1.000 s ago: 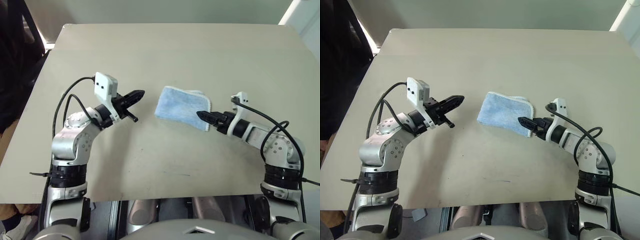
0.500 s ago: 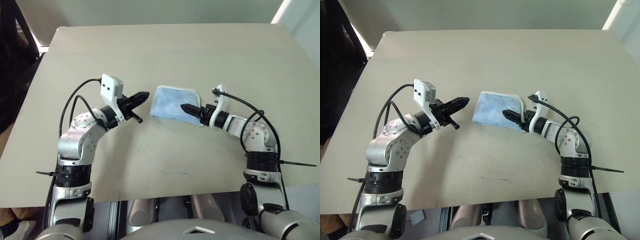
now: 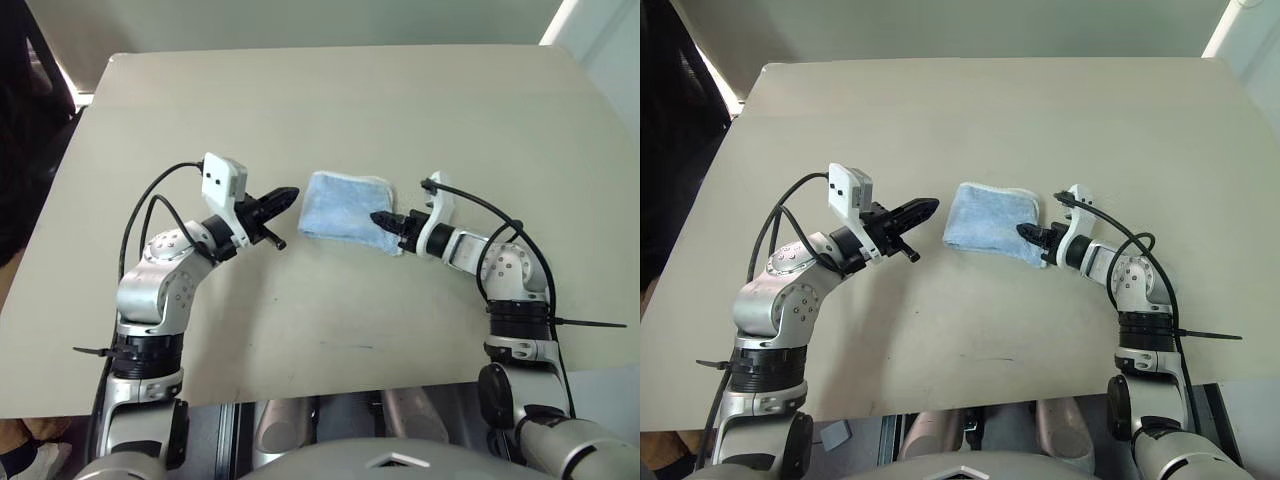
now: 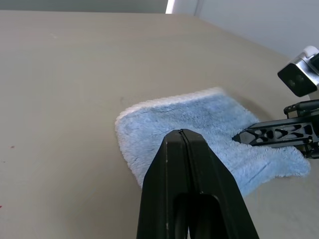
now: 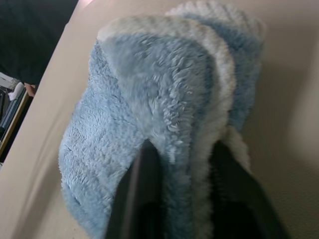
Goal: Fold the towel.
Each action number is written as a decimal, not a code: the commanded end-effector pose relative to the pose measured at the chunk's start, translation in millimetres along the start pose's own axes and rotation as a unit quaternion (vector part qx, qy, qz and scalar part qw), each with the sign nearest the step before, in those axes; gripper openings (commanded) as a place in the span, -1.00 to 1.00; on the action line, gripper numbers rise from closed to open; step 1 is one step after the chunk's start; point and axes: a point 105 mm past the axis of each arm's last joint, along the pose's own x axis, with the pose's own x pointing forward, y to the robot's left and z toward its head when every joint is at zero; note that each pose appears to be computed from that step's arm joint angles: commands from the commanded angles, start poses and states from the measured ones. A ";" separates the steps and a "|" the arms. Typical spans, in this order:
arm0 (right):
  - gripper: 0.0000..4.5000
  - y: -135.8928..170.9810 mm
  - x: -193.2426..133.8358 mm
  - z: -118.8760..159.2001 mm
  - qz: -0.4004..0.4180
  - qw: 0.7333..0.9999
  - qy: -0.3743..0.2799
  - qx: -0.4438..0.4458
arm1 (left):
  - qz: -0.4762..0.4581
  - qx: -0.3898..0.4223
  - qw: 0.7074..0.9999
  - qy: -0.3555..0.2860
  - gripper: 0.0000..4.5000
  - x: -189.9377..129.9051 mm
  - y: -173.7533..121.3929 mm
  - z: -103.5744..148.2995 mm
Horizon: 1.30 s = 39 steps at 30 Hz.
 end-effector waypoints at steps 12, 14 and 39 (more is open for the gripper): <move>-0.98 -50.1 -84.1 86.8 -0.124 0.966 -0.214 0.072 | -0.001 0.022 0.999 -0.029 -1.00 -3.1 -2.4 16.8; -0.98 -58.7 -97.3 93.2 -0.146 0.958 -0.233 0.085 | -0.001 0.021 0.999 -0.029 -1.00 -4.0 -2.4 16.6; -0.98 -138.9 -198.4 78.7 -0.368 0.832 -0.338 0.243 | -0.041 0.012 0.999 -0.017 -1.00 8.9 -16.3 5.0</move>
